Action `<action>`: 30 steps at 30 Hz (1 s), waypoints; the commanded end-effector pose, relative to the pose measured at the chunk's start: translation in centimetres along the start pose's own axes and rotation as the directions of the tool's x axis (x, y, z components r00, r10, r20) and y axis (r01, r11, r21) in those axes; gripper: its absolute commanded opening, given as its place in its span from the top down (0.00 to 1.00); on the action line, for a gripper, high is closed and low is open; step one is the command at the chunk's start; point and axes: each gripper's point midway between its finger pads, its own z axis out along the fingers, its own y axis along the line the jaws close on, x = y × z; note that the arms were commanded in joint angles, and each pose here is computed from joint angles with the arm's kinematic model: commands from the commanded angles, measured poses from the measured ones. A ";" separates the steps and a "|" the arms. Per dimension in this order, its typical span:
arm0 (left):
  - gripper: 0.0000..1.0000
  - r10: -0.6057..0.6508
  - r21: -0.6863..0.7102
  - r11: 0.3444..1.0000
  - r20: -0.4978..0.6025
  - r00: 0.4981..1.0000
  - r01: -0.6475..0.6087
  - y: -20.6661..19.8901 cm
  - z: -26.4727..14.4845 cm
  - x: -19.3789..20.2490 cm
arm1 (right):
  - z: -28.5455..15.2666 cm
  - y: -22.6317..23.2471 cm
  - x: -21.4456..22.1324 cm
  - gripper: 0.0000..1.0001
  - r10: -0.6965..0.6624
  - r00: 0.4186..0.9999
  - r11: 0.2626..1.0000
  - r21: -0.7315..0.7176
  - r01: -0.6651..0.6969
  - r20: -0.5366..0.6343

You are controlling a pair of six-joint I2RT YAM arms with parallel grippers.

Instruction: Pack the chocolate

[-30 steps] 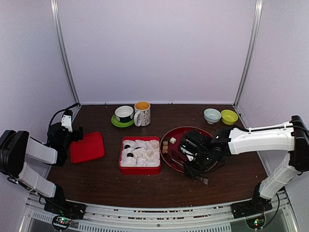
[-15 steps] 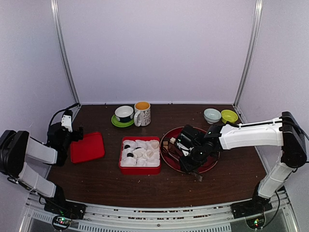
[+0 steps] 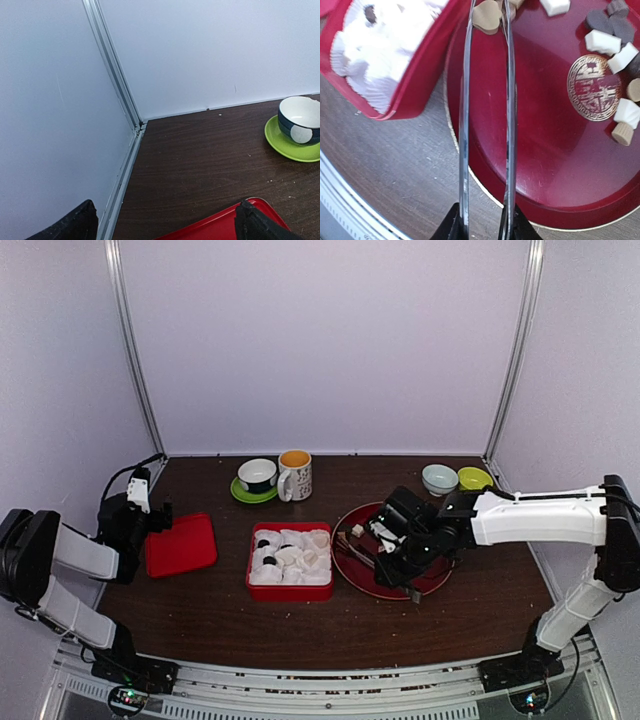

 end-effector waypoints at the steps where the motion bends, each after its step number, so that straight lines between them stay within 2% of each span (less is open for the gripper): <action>1: 0.02 -0.011 -0.006 1.000 0.056 0.998 0.011 0.3 0.0 -1.2 | -3.0 0.1 -1.4 0.73 0.008 0.994 0.999 -0.032 -0.004 0.108; 8: 0.02 -0.011 -0.005 1.000 0.055 0.998 0.011 0.3 -0.1 -1.2 | -5.5 2.4 -1.8 0.73 -0.017 0.986 0.983 -0.176 0.047 0.166; 16: 0.02 -0.011 -0.005 1.000 0.055 0.998 0.011 0.3 -0.1 -1.2 | -6.5 7.5 -1.4 0.73 -0.101 0.979 0.919 -0.361 0.160 0.176; 30: 0.02 -0.011 -0.006 1.000 0.056 0.998 0.011 0.3 0.0 -1.2 | -3.4 10.5 0.5 0.73 -0.222 0.974 0.899 -0.376 0.225 0.052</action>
